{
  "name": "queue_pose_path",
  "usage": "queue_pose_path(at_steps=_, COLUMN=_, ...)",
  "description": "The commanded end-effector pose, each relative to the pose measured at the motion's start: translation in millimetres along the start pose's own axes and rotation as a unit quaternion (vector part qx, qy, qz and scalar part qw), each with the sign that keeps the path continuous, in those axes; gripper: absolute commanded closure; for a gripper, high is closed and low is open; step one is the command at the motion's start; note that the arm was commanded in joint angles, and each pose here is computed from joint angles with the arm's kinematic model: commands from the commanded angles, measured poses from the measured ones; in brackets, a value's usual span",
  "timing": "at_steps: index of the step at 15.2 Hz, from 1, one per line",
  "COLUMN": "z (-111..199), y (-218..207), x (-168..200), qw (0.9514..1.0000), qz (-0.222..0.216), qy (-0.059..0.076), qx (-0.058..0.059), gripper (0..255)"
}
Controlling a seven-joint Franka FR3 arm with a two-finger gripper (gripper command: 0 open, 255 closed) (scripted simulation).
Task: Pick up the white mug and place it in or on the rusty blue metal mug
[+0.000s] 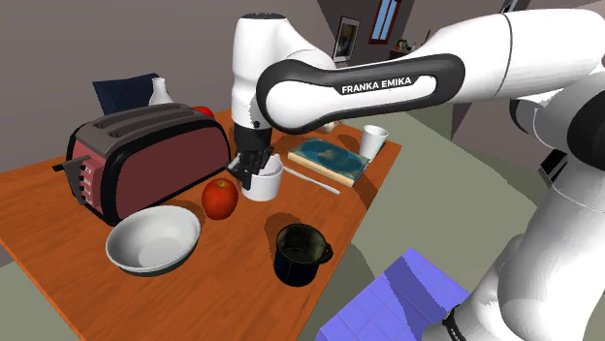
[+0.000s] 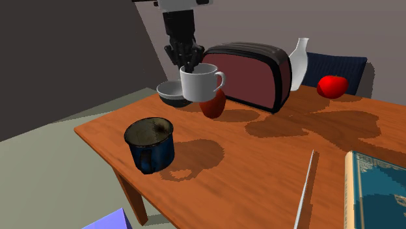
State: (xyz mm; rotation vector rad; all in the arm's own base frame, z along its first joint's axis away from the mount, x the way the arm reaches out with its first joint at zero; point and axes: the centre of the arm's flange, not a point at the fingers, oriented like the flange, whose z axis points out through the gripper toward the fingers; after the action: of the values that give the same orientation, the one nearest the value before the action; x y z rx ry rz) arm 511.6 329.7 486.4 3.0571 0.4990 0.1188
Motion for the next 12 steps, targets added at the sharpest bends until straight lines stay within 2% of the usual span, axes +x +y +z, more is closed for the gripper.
queue_pose_path(at_steps=1, z=-10.2, y=1.1, x=0.3, qw=1.0, qz=0.0, qy=0.0, qx=0.0, gripper=255)
queue_pose_path(at_steps=4, z=-23.1, y=1.8, x=1.1, qw=1.0, qz=0.0, qy=0.0, qx=0.0, gripper=255)
queue_pose_path(at_steps=12, z=-39.1, y=-3.4, x=-103.1, qw=1.0, qz=0.0, qy=0.0, qx=0.0, gripper=255)
